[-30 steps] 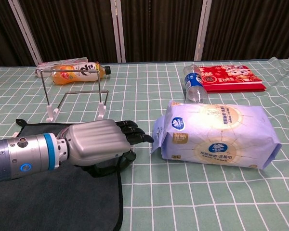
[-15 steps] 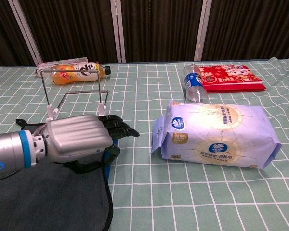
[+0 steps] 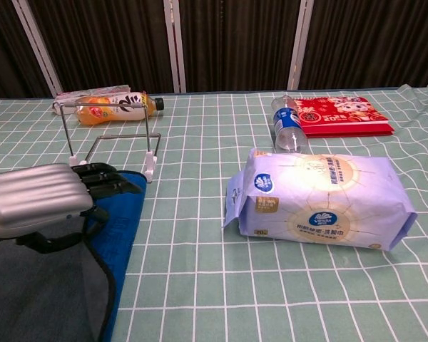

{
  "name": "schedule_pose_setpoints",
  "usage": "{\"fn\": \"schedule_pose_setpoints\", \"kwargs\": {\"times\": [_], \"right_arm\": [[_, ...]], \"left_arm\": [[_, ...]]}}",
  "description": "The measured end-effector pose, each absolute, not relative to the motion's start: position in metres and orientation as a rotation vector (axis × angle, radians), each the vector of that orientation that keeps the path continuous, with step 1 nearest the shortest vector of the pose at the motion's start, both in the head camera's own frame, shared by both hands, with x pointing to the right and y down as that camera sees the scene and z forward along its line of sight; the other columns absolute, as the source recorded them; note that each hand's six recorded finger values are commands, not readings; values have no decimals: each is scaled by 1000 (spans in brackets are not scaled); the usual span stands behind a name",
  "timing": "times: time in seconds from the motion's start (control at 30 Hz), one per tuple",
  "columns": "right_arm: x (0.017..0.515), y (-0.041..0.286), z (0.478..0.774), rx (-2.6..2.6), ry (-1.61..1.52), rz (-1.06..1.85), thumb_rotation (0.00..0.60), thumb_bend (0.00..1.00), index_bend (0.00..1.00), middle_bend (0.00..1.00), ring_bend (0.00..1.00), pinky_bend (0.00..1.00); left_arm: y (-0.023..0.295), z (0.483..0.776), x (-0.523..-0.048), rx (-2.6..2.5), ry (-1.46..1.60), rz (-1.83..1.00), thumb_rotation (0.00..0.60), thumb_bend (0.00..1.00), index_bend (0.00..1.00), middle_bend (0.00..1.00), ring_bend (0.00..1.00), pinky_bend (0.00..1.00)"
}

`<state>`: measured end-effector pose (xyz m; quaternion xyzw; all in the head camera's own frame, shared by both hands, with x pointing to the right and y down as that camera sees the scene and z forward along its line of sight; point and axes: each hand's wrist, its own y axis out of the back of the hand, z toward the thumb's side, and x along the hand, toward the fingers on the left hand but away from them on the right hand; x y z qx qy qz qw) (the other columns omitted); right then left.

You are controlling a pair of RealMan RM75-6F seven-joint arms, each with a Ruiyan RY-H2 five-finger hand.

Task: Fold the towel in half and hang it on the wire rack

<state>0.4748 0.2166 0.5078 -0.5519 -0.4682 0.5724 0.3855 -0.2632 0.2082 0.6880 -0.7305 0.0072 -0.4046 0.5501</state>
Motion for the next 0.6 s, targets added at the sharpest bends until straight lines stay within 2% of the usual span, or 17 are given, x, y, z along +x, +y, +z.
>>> {"fn": "schedule_pose_setpoints", "kwargs": {"times": [0.6], "right_arm": [[470, 217, 511, -1404, -1172, 1465, 600, 0, 0, 0, 0, 0]], "left_arm": [[213, 687, -342, -1709, 11, -1058, 600, 547, 690, 0, 0, 0]]}}
